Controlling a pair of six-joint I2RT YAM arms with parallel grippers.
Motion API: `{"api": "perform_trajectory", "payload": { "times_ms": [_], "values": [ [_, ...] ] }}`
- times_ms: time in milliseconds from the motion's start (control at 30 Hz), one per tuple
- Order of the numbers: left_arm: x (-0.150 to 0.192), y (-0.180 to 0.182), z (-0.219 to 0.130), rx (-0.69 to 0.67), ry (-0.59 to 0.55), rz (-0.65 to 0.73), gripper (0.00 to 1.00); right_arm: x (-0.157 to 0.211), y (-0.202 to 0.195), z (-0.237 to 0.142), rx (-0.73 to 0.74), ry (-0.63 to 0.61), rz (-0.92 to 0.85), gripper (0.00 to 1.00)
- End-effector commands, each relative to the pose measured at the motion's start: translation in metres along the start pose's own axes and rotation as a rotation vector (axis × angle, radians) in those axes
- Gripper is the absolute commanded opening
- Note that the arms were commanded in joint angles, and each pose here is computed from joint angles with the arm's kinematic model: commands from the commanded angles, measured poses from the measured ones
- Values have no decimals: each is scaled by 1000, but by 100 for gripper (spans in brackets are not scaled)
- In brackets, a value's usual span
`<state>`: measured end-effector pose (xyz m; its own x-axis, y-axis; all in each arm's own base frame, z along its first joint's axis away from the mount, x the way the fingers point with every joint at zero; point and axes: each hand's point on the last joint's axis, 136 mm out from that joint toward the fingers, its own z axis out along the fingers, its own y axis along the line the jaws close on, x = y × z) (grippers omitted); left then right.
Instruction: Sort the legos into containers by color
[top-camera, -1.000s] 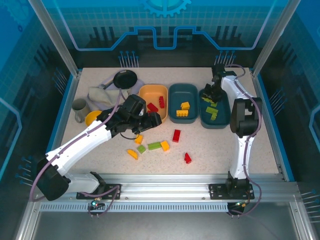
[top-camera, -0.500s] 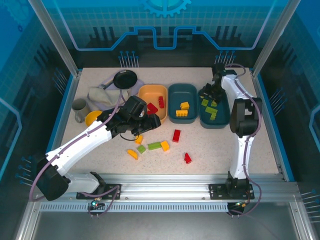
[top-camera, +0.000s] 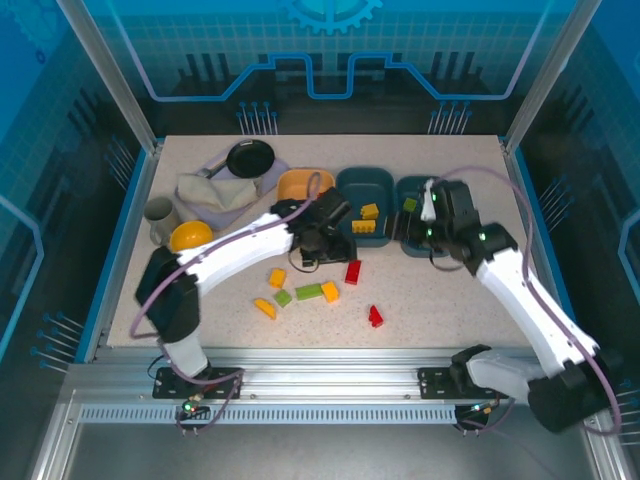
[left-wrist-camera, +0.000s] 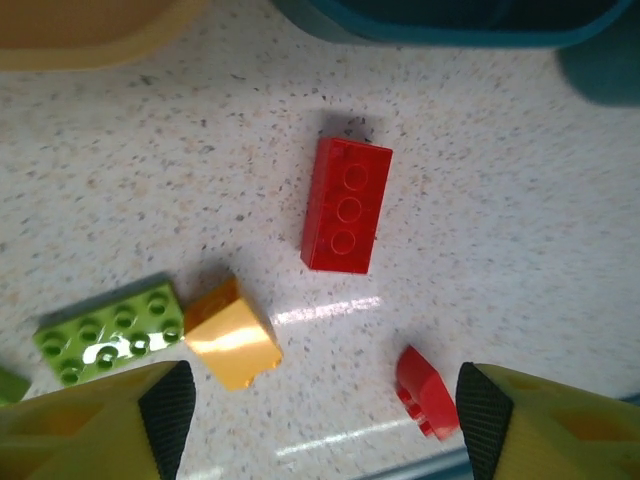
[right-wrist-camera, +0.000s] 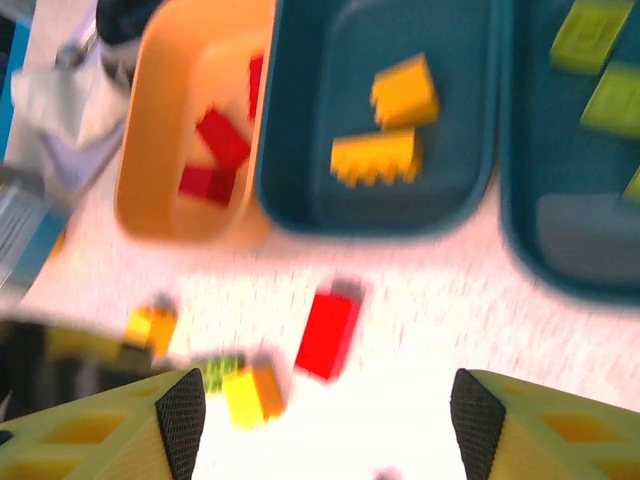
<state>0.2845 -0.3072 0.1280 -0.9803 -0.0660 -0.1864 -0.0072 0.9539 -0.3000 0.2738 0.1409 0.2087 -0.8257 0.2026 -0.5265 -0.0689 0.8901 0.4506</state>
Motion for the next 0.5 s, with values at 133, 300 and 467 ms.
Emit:
{"api": "perform_trajectory", "payload": {
  "times_ms": [133, 300, 467],
  "values": [
    [8, -4, 50, -217, 69, 136, 76, 94, -24, -31, -29, 93, 120, 73],
    [7, 2, 76, -292, 91, 163, 75, 111, -33, -49, -37, 85, 154, 73],
    [6, 8, 94, -329, 103, 186, 72, 114, -34, -52, -36, 84, 166, 73]
  ]
}}
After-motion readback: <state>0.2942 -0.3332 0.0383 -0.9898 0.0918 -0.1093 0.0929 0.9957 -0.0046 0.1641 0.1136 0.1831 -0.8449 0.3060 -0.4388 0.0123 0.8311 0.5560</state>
